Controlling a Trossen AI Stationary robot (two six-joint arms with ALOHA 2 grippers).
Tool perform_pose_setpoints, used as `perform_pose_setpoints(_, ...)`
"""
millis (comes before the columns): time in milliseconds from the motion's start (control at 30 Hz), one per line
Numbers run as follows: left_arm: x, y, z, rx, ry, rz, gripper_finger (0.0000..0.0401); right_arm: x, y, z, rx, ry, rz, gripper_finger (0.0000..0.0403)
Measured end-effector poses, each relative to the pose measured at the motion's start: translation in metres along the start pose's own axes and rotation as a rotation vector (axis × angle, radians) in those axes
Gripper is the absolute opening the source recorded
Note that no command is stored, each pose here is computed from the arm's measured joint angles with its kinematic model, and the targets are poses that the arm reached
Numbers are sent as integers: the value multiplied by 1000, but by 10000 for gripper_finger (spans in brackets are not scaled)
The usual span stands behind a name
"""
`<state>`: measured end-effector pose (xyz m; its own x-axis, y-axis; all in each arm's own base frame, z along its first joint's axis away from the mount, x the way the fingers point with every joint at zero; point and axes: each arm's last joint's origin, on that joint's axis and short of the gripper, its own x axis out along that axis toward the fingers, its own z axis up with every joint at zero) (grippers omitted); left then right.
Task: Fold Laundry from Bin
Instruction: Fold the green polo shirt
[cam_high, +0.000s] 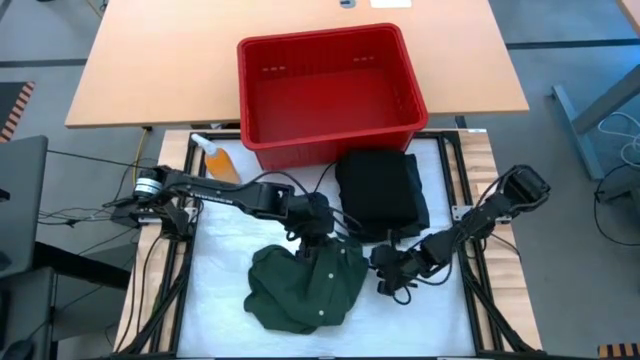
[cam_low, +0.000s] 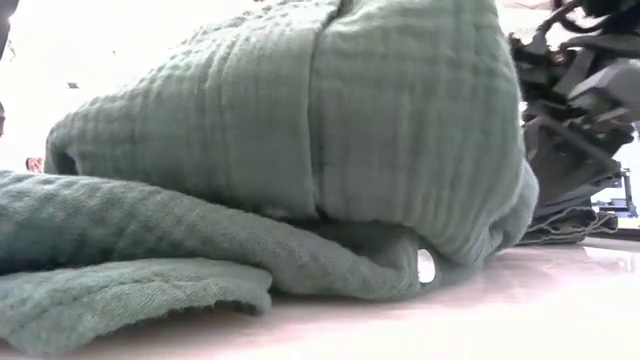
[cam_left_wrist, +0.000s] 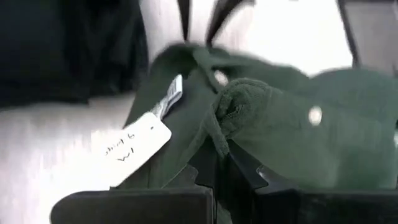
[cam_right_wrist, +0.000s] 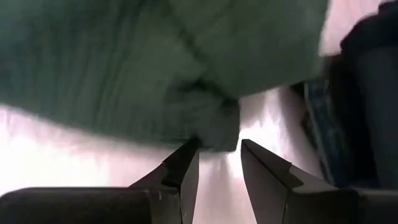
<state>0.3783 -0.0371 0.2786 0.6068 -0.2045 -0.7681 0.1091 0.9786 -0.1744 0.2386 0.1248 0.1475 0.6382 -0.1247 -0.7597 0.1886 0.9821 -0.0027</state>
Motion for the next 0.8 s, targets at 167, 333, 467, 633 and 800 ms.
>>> perform_pose_setpoints(167, 5, -3, -7, 0, 40, 5, 0, 7, 0, 6, -34, -4, 69, 145)
perform_pose_setpoints(333, 6, -3, -9, -21, 47, 6, 0, 15, -2, 9, -64, 13, 148, 145)
perform_pose_setpoints(467, 9, -2, -11, -23, 47, 7, 0, 20, -2, 9, -94, 12, 153, 144)
perform_pose_setpoints(633, 9, -2, -10, -21, 34, 6, 0, 31, -1, 6, -124, 44, 161, 102)
perform_pose_setpoints(800, 7, -3, -5, -16, -4, 19, 0, 18, -11, 13, -79, 70, 180, 18)
